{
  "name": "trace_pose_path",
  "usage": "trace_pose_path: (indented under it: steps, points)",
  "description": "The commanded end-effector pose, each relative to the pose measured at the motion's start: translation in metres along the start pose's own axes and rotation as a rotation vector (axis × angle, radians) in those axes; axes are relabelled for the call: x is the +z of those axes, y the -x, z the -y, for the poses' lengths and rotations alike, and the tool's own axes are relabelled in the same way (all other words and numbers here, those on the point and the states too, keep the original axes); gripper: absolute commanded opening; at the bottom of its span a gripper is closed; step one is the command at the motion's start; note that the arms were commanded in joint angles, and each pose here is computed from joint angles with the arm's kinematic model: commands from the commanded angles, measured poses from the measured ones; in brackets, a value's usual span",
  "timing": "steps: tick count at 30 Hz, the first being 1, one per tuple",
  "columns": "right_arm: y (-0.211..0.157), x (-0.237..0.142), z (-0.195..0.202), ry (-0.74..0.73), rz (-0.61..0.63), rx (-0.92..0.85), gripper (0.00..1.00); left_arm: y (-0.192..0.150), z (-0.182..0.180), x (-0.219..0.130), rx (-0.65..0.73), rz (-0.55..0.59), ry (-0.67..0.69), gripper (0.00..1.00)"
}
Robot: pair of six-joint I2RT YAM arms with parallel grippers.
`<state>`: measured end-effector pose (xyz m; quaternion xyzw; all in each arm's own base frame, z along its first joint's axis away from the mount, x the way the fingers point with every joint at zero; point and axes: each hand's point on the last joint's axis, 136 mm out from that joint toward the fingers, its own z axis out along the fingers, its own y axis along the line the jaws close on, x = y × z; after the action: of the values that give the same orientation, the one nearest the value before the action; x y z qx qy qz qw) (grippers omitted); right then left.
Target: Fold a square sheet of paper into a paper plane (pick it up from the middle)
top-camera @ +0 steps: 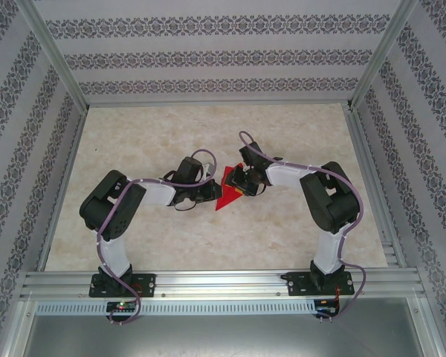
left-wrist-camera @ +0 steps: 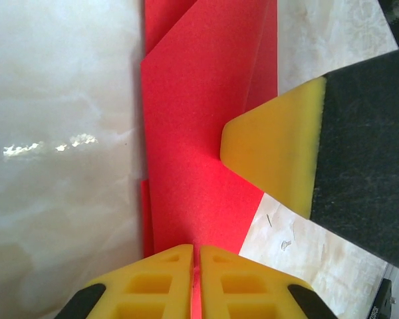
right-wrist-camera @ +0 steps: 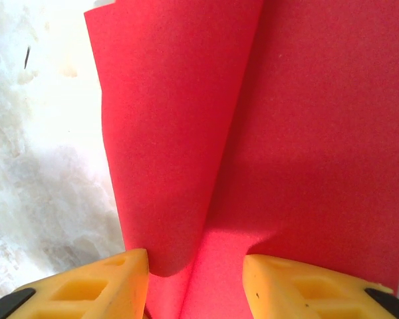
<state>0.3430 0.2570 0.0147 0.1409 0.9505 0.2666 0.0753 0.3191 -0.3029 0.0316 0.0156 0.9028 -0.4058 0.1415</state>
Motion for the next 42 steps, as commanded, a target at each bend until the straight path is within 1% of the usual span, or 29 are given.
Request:
trace_pose_path:
  steps: [1,8,14,23,31,39,42]
  points:
    - [-0.032,0.029,0.09,-0.291,-0.08,0.058,0.45,0.0,-0.001,0.004,0.02,-0.007,0.021,0.12]
    - [-0.035,0.032,0.1,-0.338,-0.099,0.077,0.4,-0.002,-0.002,0.003,0.018,-0.011,0.022,0.12]
    - [-0.036,0.034,0.103,-0.35,-0.106,0.083,0.39,0.001,0.005,-0.002,0.023,0.001,0.008,0.13]
    - [-0.039,0.038,0.105,-0.355,-0.117,0.087,0.39,0.024,0.029,-0.017,0.023,0.088,-0.044,0.13]
    - [-0.038,0.04,0.104,-0.349,-0.117,0.092,0.39,0.017,0.031,-0.007,0.016,0.048,-0.064,0.13]
    - [-0.039,0.039,0.105,-0.352,-0.114,0.1,0.38,0.011,0.016,0.003,0.008,0.0,-0.002,0.13]
    - [-0.039,0.039,0.107,-0.355,-0.112,0.106,0.37,0.011,0.009,0.006,0.004,-0.002,0.025,0.11]
